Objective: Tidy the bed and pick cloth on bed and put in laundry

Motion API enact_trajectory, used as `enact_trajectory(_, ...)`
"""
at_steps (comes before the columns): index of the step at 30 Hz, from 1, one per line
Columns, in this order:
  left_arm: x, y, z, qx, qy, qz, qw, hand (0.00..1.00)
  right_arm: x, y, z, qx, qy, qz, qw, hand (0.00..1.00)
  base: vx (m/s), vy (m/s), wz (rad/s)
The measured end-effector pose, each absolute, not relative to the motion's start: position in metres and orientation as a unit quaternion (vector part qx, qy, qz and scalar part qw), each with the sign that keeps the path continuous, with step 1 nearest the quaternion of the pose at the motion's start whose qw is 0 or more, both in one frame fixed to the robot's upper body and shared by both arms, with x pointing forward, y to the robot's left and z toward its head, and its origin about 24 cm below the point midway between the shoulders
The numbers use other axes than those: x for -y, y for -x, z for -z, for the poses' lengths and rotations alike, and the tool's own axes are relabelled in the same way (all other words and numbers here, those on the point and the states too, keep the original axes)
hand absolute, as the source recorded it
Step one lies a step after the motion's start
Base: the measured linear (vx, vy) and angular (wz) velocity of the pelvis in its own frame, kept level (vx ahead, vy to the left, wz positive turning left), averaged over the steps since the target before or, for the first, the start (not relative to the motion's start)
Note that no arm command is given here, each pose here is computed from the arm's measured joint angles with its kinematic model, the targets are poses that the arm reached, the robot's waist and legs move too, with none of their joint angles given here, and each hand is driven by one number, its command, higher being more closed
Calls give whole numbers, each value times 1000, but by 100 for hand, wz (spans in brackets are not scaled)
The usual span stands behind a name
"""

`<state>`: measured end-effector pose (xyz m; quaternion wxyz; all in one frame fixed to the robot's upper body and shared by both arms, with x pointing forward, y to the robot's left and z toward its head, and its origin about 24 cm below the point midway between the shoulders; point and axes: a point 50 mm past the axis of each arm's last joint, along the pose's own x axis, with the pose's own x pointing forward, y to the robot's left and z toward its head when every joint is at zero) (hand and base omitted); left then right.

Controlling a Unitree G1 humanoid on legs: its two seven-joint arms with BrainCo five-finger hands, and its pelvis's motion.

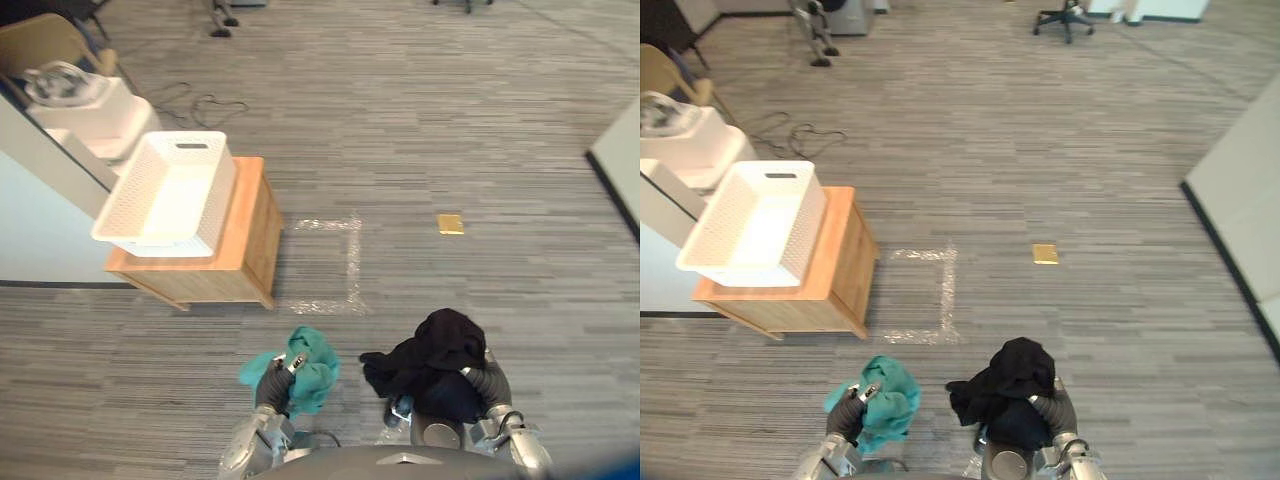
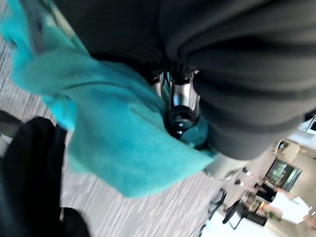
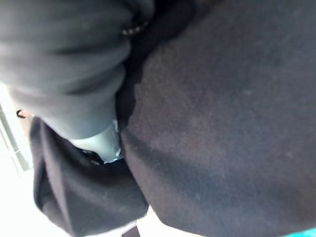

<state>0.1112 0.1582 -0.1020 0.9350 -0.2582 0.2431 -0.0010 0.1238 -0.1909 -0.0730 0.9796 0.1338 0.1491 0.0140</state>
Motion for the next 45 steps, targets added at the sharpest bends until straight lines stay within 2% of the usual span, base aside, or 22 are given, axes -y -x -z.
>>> enact_trajectory(6, -151, -106, 107, -255, 264, -3, 930, 100, 192, -122, 78, -172, -142, -1, 975, 100, 283, -261, 0)
enact_trajectory(8, -147, -106, 106, -251, 266, 1, 931, 100, 194, -116, 77, -146, -144, 3, 979, 100, 206, -199, -5)
enact_trajectory(12, -147, -109, 98, -222, 278, -5, 935, 100, 205, -103, 89, -207, -177, 27, 962, 100, 253, -98, -1)
enact_trajectory(15, -155, -115, 86, -184, 286, -20, 940, 100, 210, -105, 88, -213, -177, 23, 961, 100, 252, -3, -6)
enact_trajectory(23, -150, -125, 75, -182, 309, -38, 933, 100, 217, -123, 48, -132, -145, 7, 981, 100, 396, 146, 23)
enact_trajectory(30, -150, -126, 74, -181, 319, -49, 929, 100, 191, -142, 37, -102, -156, -35, 982, 100, 375, 190, 26)
enact_trajectory(35, -160, -127, 70, -182, 281, -46, 941, 100, 171, -141, 40, -114, -160, -55, 979, 100, 280, 33, 110)
enact_trajectory(43, -167, -123, 73, -201, 261, -55, 943, 100, 155, -139, 37, -112, -173, -89, 974, 100, 196, -212, 127)
enact_trajectory(45, -168, -111, 78, -222, 250, -53, 941, 100, 151, -138, 31, -93, -176, -94, 975, 100, 330, -378, 177)
